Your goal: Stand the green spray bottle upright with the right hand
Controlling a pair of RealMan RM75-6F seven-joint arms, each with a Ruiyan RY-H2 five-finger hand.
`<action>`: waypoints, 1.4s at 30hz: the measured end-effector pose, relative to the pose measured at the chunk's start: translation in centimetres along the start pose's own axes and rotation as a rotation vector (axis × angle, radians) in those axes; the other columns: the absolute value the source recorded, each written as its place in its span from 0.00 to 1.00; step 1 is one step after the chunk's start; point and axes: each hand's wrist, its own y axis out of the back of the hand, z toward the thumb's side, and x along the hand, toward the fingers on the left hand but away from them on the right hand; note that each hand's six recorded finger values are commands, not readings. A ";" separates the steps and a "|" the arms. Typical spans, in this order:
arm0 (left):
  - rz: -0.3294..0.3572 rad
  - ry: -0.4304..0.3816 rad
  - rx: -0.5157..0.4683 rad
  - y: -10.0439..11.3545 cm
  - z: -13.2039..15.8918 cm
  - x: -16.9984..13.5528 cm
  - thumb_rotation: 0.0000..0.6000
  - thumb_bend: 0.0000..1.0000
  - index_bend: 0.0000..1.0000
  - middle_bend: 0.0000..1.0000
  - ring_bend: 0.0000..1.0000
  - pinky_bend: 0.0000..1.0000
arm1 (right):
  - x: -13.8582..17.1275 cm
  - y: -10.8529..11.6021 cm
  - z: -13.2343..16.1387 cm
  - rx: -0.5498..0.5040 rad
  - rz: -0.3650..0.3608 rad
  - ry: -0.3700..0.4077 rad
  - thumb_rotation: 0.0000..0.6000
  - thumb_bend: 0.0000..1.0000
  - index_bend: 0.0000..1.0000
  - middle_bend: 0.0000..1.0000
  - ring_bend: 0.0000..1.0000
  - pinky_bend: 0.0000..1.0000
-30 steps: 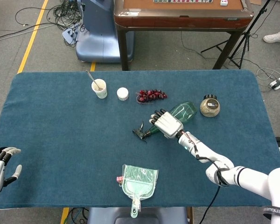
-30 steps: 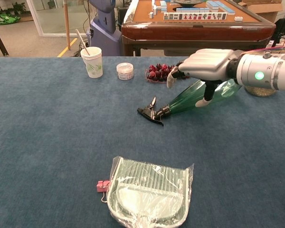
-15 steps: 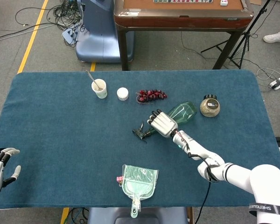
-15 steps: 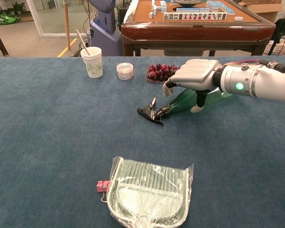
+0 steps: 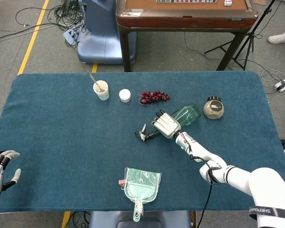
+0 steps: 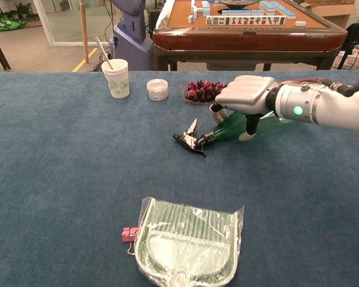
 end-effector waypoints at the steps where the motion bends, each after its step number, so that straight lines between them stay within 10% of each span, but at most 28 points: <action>1: -0.001 -0.001 0.001 0.0 0.0 0.0 1.00 0.38 0.32 0.27 0.21 0.11 | 0.1 0.2 0.0 -0.022 -0.012 -0.003 1.00 0.32 0.66 0.53 0.27 0.20; 9: 0.003 -0.008 0.000 0.0 0.2 0.2 1.00 0.38 0.32 0.27 0.21 0.11 | 1.4 2.4 -0.9 -0.249 -0.119 -0.018 1.00 0.33 0.68 0.54 0.30 0.20; 31: -0.001 -0.022 0.000 -0.1 0.8 0.5 1.00 0.38 0.32 0.27 0.21 0.11 | 8.2 5.0 -4.7 -1.332 -0.313 0.015 1.00 0.32 0.68 0.54 0.30 0.20; 42: -0.004 -0.029 -0.004 -0.2 1.0 0.6 1.00 0.38 0.32 0.27 0.21 0.11 | 8.3 3.1 -4.6 -1.522 -0.346 0.073 1.00 0.27 0.68 0.54 0.30 0.20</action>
